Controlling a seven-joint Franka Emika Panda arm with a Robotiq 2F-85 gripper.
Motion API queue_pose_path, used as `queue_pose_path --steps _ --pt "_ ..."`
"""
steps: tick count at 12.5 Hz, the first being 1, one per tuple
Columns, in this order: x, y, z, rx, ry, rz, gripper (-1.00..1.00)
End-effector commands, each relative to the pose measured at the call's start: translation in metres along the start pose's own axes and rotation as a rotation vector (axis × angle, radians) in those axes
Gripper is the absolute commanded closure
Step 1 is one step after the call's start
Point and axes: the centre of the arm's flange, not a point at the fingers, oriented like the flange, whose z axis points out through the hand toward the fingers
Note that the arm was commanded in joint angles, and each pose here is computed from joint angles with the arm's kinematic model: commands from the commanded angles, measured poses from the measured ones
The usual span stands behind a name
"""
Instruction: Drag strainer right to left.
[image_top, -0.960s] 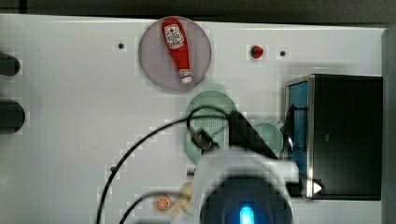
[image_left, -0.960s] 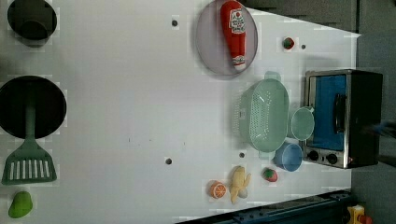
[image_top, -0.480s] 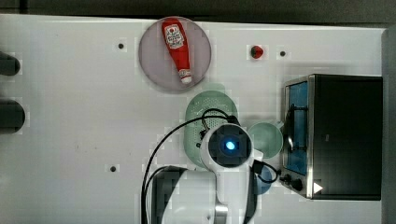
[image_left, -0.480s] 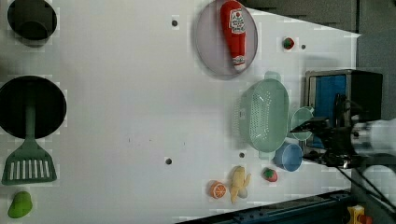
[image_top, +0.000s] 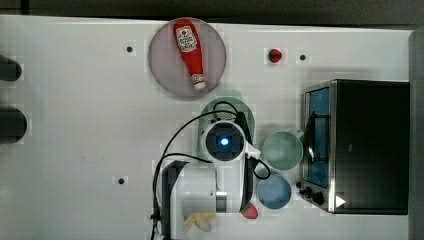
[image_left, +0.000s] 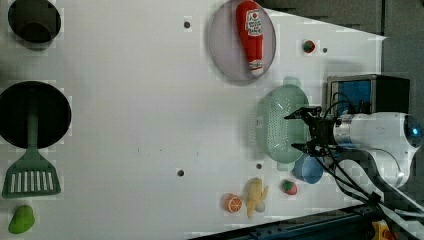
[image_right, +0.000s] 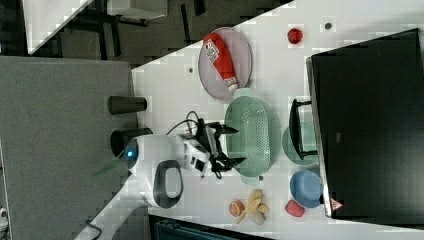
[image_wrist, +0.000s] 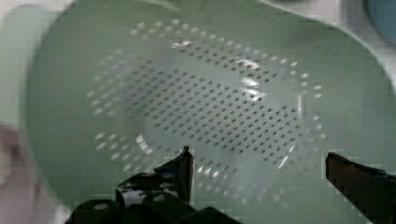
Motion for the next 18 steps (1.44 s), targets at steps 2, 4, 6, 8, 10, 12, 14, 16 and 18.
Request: queue_pose_path --steps 2,4,6,8,10,12,14,16,18 --pt "0.009 -0.001 0.065 0.001 -0.008 0.115 -1.0" --pt "0.004 -0.004 0.088 0.014 -0.008 0.172 -1.0" --pt "-0.01 -0.003 0.111 -0.012 -0.016 0.194 -1.0" --pt "-0.026 -0.008 0.122 -0.002 -0.019 0.162 -1.0" --pt "-0.039 -0.01 0.125 0.001 -0.022 0.142 -1.0" --pt "-0.049 -0.012 0.125 0.002 -0.022 0.126 -1.0" --pt "-0.064 -0.015 0.125 0.003 -0.029 0.159 -1.0" --pt "-0.087 -0.02 0.124 0.005 -0.034 0.183 -1.0" --pt "-0.113 -0.024 0.123 0.006 -0.04 0.218 -1.0"
